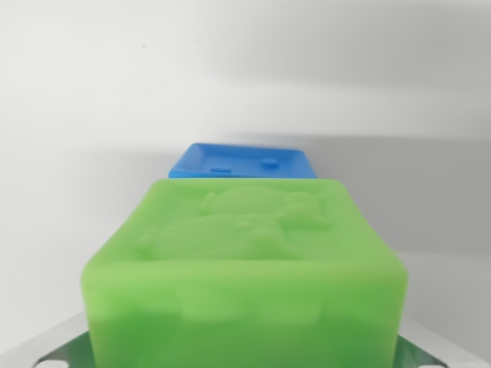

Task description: Stack cube

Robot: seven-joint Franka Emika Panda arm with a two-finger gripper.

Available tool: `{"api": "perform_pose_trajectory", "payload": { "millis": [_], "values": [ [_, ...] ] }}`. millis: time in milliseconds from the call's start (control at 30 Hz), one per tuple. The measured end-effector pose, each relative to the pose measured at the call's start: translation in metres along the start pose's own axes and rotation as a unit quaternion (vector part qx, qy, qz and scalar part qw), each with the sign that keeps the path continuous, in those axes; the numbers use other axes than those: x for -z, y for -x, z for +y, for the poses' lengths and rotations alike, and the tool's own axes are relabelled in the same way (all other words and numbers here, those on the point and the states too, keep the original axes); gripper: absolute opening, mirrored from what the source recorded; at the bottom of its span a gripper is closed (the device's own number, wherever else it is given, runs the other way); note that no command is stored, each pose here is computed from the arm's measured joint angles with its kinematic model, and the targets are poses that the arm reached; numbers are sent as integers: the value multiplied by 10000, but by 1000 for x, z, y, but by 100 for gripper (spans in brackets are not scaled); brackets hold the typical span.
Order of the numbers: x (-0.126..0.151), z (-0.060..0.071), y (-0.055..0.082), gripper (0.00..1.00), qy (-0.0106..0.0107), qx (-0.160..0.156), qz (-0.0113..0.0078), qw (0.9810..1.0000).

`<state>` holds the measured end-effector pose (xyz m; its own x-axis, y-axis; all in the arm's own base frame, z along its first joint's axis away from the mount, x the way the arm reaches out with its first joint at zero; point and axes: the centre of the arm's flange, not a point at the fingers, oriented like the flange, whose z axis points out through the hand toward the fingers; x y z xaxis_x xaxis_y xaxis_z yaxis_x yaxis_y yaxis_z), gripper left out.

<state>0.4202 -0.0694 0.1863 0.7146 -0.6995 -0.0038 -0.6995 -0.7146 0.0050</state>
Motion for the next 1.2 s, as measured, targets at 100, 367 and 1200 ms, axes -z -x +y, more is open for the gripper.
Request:
{"api": "perform_pose_trajectory", "payload": {
  "millis": [100,367,1200],
  "values": [
    [-4,0,0,0,1,1,-1,10000],
    [-13,0,0,0,-1,2,1,10000],
    [-17,0,0,100,-1,3,2,10000]
  ]
}}
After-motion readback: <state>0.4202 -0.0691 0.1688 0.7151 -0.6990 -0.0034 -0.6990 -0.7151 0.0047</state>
